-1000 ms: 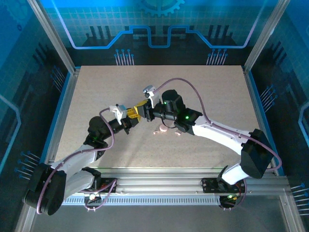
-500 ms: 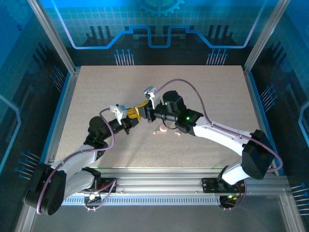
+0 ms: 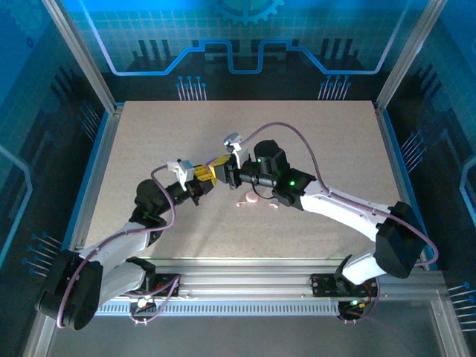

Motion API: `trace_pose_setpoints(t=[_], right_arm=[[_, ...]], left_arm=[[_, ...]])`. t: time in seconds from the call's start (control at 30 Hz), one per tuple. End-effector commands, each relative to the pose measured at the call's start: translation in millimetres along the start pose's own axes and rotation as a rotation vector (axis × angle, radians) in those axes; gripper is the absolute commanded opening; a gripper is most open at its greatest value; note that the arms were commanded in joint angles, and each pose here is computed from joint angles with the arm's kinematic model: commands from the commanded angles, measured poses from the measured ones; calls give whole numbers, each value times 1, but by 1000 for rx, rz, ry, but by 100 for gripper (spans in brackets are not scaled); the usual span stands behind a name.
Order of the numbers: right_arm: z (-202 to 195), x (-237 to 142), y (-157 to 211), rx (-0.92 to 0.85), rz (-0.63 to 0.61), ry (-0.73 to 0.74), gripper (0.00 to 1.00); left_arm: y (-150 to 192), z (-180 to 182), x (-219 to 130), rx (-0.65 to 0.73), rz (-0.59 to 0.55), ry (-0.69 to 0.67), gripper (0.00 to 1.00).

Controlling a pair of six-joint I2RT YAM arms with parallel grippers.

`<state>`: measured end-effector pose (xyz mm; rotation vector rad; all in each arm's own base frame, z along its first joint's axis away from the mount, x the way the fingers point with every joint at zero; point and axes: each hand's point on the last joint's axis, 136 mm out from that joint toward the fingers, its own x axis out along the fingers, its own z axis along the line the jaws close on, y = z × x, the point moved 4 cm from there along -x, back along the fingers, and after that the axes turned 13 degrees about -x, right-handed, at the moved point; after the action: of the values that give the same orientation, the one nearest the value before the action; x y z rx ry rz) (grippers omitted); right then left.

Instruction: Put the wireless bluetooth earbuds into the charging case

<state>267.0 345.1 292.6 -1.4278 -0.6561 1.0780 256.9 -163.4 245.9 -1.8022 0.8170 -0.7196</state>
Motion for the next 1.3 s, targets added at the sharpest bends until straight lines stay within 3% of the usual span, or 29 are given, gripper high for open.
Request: trace_pose_setpoints(t=[0.0,0.37,0.67,0.93,1.27], right_arm=[[0,-10,-26,-34,-104,-8,16],[-1,5,-29,-17,-138,-38,16],[-4,1,-33,-50,-144,-8,16],[7,-17,-50,-169,-219,-35,16],[13,-14,-48,-288,-233,-70,16]], left_arm=[[-9,-12,1,6,-46,72,12],[-10,-13,2,-36,-82,102,12],[-8,-16,-1,8,-74,111,12],[0,-16,-3,103,-44,105,12],[-11,-22,-3,114,-77,131,12]])
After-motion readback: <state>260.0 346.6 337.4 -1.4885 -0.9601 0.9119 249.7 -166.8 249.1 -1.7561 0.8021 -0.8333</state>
